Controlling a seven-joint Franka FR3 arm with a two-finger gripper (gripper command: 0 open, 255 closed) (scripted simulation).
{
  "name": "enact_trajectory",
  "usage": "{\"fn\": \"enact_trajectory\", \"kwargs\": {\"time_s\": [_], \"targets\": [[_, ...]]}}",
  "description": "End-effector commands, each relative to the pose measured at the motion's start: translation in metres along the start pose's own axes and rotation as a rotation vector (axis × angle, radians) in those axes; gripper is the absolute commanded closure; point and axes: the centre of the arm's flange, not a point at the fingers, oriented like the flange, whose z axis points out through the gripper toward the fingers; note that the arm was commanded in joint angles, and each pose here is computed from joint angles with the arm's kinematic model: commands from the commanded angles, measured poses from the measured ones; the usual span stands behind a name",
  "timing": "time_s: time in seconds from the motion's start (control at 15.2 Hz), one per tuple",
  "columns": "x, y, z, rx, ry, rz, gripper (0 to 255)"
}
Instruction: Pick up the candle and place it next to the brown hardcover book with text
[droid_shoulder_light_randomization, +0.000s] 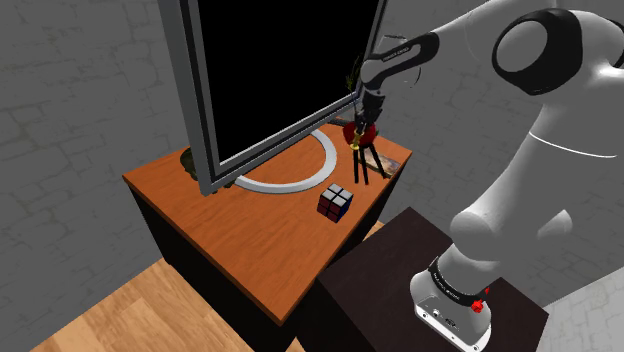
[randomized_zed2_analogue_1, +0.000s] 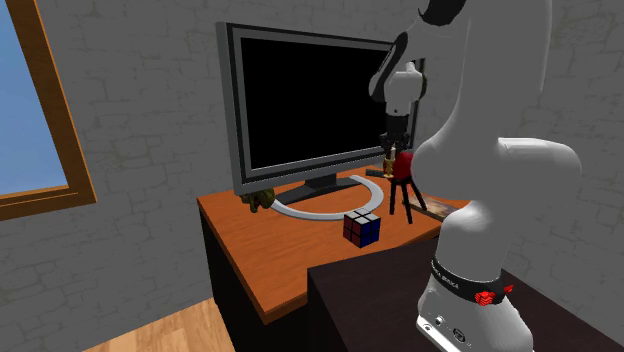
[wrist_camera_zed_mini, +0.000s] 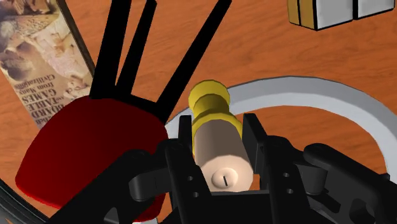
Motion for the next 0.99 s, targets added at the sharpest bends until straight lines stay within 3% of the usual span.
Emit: {"fn": "enact_trajectory", "kwargs": {"time_s": [0.0,0.46,0.92], "targets": [[0.002,0.028,0.001,0.003,-0.010,0.000,255],[0.016,0.119,0.002,0.003,-0.010,0.000,255],[0.015,0.119,0.039,0.003,-0.010,0.000,255]]}}
